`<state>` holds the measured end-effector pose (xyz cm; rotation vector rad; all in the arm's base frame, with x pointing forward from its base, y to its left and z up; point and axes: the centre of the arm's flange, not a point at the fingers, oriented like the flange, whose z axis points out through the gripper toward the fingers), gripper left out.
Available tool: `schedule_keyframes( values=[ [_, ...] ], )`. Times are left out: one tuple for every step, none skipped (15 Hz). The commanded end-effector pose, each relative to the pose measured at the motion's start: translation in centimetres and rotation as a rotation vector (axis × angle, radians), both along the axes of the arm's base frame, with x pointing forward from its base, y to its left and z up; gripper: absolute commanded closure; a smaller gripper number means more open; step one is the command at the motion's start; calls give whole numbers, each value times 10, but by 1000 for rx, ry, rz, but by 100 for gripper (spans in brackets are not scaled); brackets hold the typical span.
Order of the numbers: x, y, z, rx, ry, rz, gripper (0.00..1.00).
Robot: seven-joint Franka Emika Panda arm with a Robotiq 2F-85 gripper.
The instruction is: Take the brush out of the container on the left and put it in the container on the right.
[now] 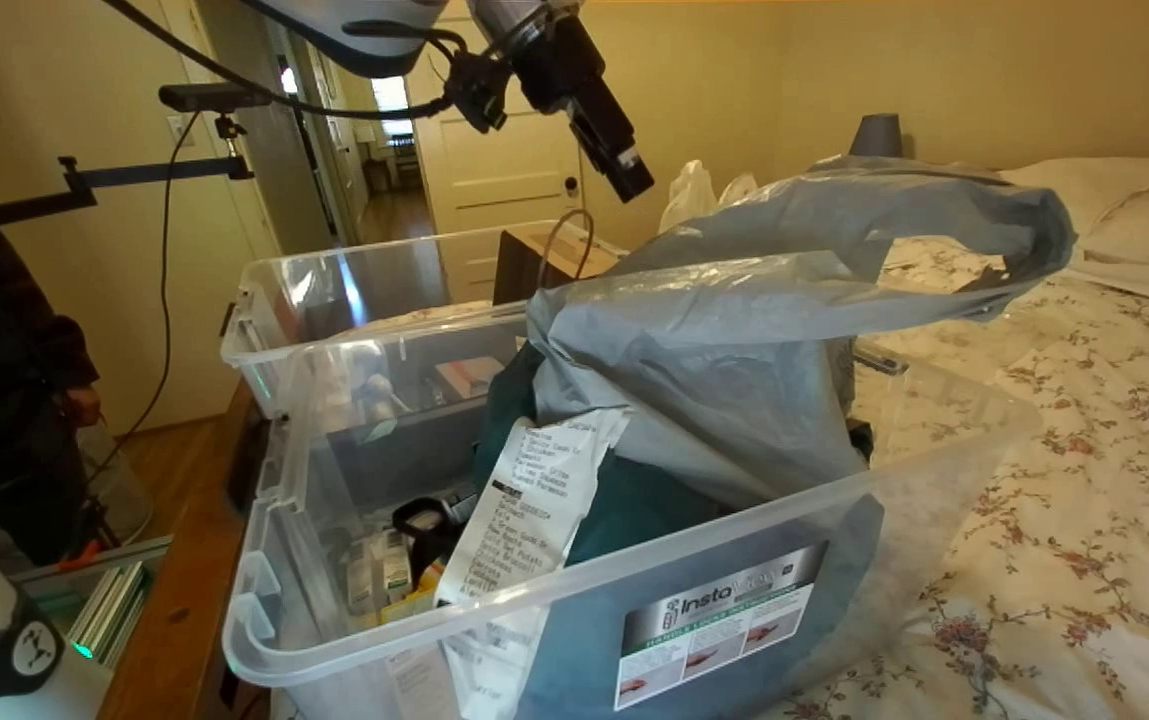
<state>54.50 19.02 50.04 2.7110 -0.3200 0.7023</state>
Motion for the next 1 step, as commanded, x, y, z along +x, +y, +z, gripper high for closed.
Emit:
schedule_keyframes(
  values=[
    [-3, 1, 6, -1, -5, -7, 0]
  ],
)
